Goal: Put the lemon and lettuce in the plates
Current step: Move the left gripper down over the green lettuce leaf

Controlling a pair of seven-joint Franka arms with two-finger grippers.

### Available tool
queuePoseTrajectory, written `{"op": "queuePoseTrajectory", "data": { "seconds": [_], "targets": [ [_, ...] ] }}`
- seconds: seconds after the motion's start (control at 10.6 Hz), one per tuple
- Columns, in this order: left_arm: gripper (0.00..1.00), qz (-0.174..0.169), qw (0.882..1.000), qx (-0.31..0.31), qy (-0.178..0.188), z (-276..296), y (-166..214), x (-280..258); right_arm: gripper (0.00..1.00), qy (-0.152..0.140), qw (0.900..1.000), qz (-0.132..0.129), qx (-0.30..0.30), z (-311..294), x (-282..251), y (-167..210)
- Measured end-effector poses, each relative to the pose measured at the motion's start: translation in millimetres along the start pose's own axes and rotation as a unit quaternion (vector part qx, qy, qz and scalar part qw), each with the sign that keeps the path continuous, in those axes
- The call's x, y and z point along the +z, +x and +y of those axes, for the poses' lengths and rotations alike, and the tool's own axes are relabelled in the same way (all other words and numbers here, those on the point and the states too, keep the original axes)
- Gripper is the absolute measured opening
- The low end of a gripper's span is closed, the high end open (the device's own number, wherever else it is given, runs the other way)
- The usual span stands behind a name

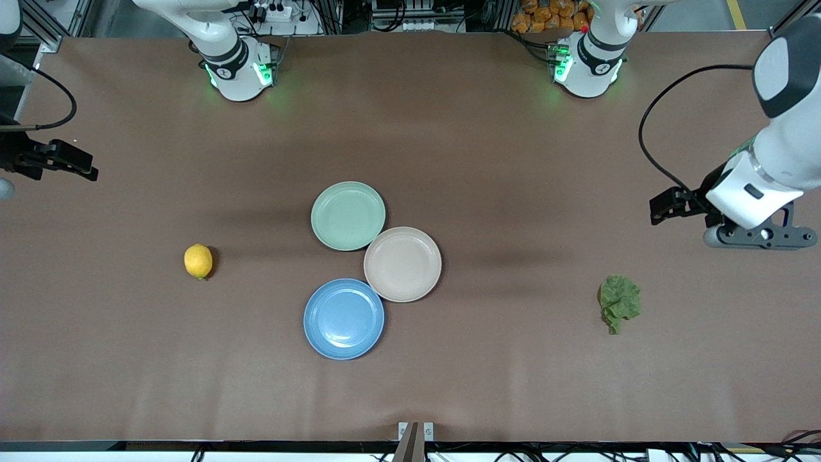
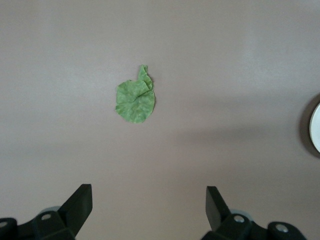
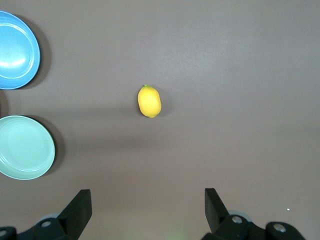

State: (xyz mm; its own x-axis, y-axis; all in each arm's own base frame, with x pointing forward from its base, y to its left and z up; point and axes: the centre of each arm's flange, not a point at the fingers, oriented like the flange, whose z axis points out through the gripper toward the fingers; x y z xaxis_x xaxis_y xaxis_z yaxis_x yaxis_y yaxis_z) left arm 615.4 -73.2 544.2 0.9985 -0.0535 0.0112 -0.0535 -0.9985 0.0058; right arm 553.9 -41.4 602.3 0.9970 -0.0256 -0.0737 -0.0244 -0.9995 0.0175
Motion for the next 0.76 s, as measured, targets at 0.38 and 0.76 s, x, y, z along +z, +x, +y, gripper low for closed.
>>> {"op": "queuePoseTrajectory", "data": {
  "seconds": [0.38, 0.76],
  "targets": [
    [1.00, 0.019, 1.000, 0.003, -0.004, 4.2, 12.2, 11.2, 1.00, 0.000, 1.000, 0.000, 0.000, 0.3, 0.1, -0.1],
    [1.00, 0.019, 1.000, -0.005, -0.015, 0.4, 32.8, 51.5, 1.00, 0.000, 1.000, -0.003, 0.001, 1.6, 1.5, 0.1]
  ]
}}
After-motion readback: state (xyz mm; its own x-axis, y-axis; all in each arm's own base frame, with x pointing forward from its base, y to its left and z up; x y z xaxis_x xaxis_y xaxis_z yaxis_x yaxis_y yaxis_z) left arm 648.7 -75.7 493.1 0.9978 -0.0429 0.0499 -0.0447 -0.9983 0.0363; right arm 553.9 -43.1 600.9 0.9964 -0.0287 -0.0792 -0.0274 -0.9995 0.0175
